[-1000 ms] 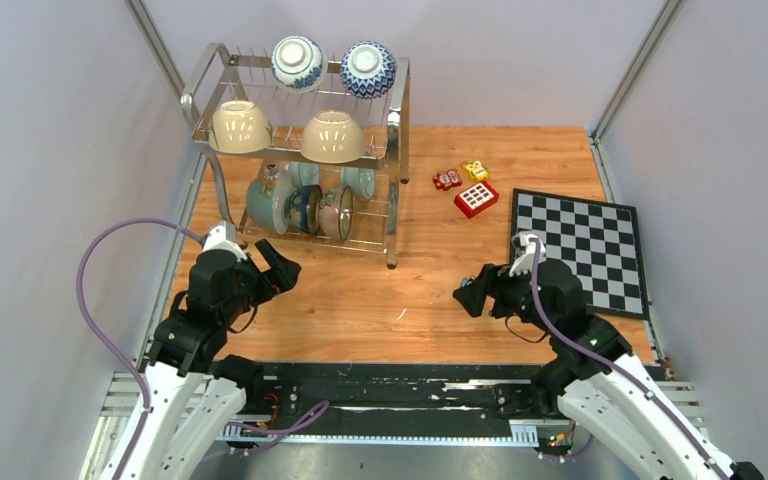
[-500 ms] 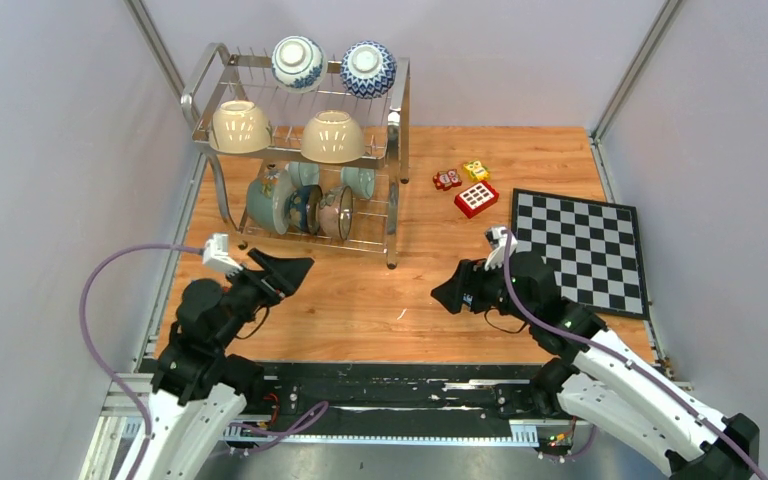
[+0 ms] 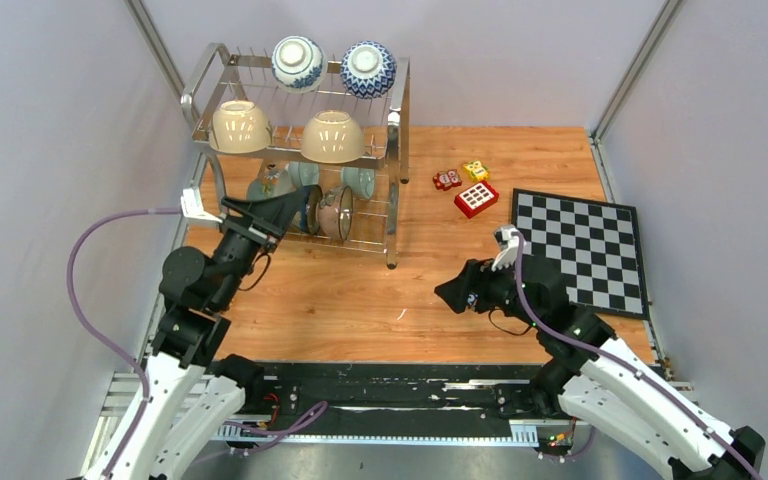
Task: Unload the bowls from the dish rack
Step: Pick up the bowl from the dish rack.
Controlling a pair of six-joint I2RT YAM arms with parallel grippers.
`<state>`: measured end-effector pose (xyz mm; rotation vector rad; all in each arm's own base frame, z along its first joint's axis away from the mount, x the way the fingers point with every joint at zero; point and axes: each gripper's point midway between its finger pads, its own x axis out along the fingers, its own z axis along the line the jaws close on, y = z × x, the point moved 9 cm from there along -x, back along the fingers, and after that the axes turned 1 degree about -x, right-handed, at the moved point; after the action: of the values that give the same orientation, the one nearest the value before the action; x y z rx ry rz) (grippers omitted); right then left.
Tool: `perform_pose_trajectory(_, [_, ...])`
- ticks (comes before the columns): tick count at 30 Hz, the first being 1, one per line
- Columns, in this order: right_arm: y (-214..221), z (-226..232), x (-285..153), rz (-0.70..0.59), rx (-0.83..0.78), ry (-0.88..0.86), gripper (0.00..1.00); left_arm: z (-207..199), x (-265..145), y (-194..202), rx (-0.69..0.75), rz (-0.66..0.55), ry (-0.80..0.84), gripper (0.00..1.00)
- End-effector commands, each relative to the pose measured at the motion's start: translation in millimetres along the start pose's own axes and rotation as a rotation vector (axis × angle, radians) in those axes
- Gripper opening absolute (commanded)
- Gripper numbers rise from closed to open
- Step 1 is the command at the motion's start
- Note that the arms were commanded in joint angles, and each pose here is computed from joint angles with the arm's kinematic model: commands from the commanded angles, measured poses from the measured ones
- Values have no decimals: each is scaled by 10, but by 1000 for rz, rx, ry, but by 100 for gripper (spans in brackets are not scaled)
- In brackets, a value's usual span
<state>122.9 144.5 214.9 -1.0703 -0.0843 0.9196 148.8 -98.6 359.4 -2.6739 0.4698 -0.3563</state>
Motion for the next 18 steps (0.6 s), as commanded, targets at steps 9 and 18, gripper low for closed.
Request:
perform_pose_trajectory(9, [-19,30,-153,-38,-6,0,82,-402,356,-159,-187,-79,216,86])
perform_pose_trajectory(18, [-113,92,-174,-63,4,-16,83,-369,529,-76,-217,-41,183,86])
